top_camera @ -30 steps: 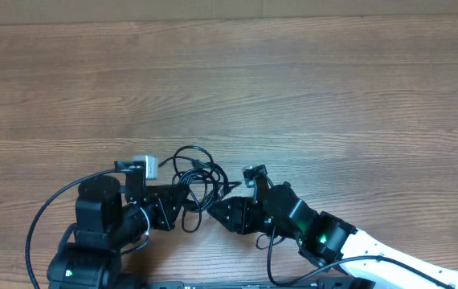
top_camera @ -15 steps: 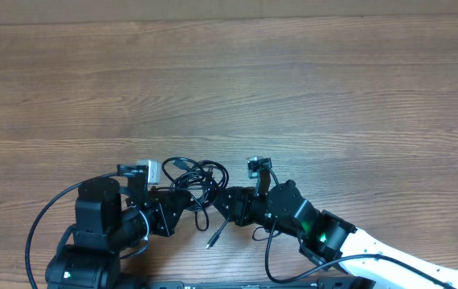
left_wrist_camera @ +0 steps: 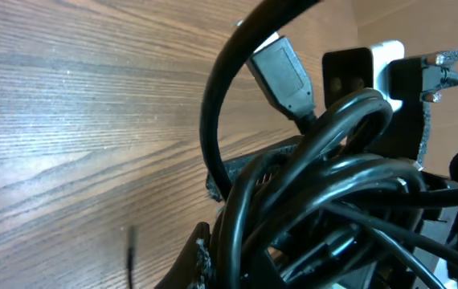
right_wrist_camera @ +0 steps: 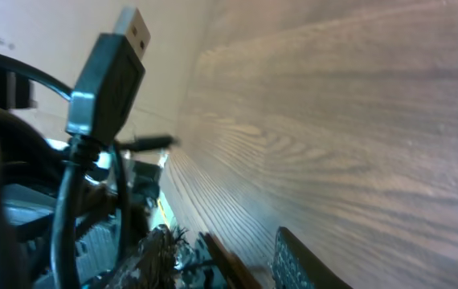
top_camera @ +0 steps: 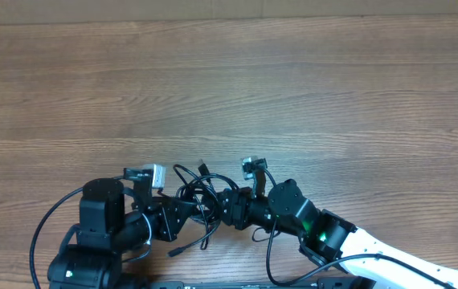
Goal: Untangle cables
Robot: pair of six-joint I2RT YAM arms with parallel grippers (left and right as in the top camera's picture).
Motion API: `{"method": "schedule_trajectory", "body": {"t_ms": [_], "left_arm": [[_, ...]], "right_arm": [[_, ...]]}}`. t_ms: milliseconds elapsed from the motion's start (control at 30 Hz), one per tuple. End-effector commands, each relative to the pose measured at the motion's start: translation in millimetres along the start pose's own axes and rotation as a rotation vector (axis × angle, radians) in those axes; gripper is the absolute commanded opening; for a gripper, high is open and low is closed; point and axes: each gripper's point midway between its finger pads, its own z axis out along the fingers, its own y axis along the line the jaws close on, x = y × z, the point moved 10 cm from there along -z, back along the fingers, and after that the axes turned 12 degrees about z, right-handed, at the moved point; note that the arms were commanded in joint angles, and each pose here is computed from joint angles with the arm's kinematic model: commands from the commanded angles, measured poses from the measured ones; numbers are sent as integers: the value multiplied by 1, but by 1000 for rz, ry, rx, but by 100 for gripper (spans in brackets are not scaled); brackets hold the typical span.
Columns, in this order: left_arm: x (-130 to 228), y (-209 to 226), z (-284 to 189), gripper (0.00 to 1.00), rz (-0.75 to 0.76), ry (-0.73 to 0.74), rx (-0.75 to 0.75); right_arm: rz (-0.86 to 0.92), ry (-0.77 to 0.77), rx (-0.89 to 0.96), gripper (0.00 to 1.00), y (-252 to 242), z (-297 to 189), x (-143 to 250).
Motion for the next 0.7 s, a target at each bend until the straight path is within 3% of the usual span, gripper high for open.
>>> {"method": "schedule_trajectory", "body": {"t_ms": [0, 333, 667], "left_arm": [[-1, 2, 2, 4, 8, -13, -23], [-26, 2, 0, 4, -20, -185, -76], [-16, 11, 0, 4, -75, -142, -176]], "right_arm": [[-13, 48, -39, 38, 16, -2, 1], [36, 110, 85, 40, -4, -4, 8], [37, 72, 64, 55, 6, -27, 0]]}}
